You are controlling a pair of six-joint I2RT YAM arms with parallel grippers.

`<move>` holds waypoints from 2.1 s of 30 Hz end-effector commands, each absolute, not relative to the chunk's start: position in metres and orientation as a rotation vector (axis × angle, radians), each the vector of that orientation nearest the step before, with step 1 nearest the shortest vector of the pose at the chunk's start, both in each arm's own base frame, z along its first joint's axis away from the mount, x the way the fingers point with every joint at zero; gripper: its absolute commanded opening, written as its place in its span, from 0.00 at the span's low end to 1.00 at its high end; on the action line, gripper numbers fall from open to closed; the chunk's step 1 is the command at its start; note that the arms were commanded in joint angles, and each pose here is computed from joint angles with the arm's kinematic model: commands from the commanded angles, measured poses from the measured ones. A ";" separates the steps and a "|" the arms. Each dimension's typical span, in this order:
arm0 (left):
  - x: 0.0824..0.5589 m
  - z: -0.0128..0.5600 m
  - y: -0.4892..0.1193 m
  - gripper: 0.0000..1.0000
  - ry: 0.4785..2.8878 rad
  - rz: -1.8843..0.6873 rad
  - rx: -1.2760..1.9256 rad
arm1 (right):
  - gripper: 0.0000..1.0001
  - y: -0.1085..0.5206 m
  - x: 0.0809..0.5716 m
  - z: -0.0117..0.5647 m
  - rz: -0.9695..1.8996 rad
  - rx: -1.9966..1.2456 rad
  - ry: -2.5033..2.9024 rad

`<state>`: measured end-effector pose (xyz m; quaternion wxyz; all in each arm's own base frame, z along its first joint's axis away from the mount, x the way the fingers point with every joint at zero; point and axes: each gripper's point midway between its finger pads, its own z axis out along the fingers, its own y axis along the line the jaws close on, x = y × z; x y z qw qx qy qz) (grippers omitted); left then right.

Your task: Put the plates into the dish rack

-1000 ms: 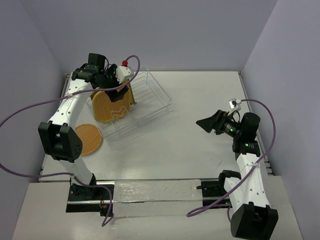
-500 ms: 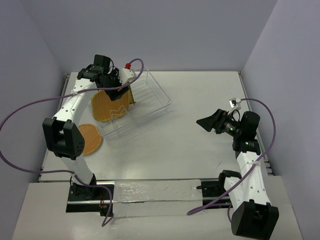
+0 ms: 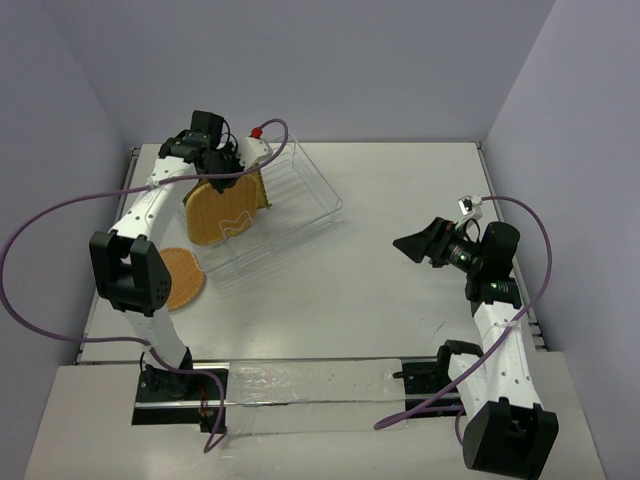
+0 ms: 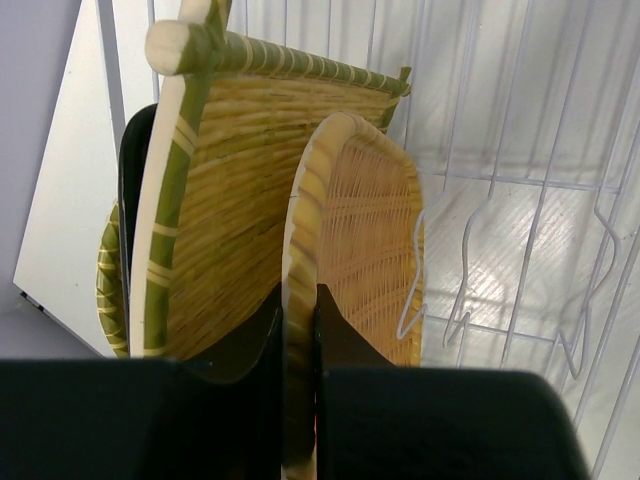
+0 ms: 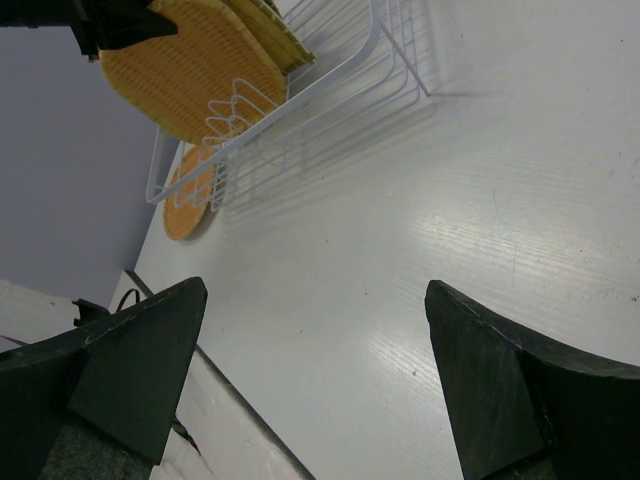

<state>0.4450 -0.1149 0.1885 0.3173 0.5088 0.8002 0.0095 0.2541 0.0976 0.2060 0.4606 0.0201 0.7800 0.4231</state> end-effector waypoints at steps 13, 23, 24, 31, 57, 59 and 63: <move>0.440 0.283 -0.136 0.00 1.705 -0.010 1.303 | 0.97 0.099 0.258 0.232 1.013 -0.026 1.861; 0.430 0.273 -0.132 0.00 1.652 -0.089 1.248 | 0.97 0.099 0.258 0.235 1.015 -0.035 1.855; 0.430 0.268 -0.132 0.00 1.661 -0.103 1.247 | 0.97 0.099 0.258 0.235 1.017 -0.035 1.855; 0.436 0.235 -0.127 0.00 1.777 -0.130 1.276 | 0.97 0.099 0.258 0.232 1.019 -0.026 1.863; 0.390 0.367 -0.144 0.99 1.416 -0.176 1.007 | 0.97 0.103 0.246 0.246 1.009 -0.071 1.812; 0.374 0.385 -0.146 0.99 1.374 -0.227 0.935 | 0.97 0.103 0.245 0.248 1.005 -0.073 1.803; 0.359 0.411 -0.134 0.99 1.362 -0.265 0.701 | 0.98 0.104 0.244 0.249 1.011 -0.065 1.802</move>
